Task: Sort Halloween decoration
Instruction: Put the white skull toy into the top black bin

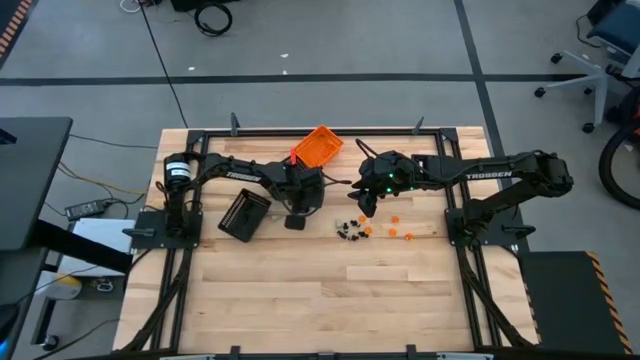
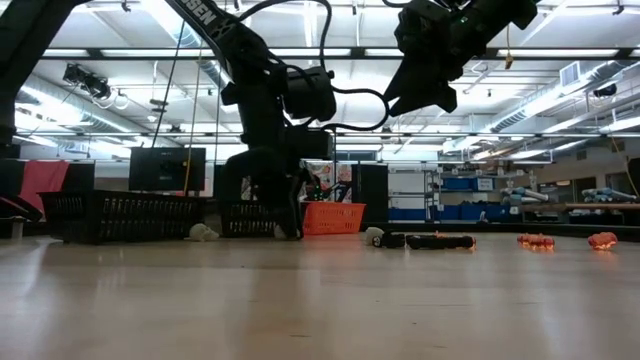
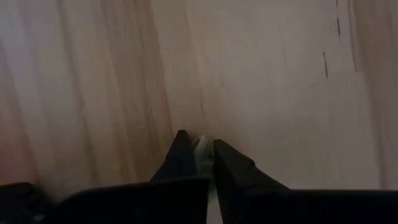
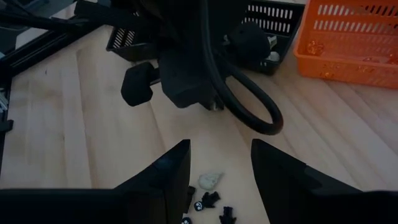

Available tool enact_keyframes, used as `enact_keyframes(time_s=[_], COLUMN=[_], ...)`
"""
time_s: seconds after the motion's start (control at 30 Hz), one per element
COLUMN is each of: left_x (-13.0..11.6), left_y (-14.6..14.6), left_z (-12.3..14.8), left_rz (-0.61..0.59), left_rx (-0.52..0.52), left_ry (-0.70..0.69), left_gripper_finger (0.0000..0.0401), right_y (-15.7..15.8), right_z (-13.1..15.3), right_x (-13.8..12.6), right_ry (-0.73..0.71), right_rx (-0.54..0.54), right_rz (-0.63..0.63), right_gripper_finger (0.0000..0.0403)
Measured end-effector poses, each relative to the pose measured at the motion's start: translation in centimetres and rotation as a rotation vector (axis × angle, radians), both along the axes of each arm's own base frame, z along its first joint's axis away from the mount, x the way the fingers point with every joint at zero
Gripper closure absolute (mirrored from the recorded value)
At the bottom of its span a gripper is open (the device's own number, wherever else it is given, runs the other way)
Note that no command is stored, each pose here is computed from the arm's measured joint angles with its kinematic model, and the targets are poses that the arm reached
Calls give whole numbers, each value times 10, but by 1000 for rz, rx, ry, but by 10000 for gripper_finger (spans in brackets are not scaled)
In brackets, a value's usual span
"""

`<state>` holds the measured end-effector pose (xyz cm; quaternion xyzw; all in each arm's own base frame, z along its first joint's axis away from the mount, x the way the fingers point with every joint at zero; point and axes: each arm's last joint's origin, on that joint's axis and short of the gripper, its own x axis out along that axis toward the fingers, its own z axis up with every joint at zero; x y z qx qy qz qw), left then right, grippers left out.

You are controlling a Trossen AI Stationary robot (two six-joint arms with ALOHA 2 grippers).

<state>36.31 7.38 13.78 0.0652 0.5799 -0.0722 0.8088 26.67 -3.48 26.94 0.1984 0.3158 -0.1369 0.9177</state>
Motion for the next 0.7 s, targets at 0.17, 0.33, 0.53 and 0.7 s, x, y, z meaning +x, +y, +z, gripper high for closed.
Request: enact_keyframes(time_s=[0.17, 0.33, 0.53, 0.7], left_x=[-1, -1, 3, 3], left_y=[0, 0, 1, -1], left_z=[5, 13, 20, 25], left_rz=[28, 37, 42, 57], left_rx=[-3, -1, 3, 1], left_ry=[-11, 24, 4, -10], left_gripper_finger=[400, 401, 399, 399], right_y=[0, 0, 0, 0], right_z=[0, 0, 0, 0], right_x=[0, 0, 0, 0], right_ry=[0, 1, 2, 2], right_rx=[0, 0, 0, 1], right_rz=[0, 0, 0, -1], right_gripper_finger=[230, 230, 230, 230])
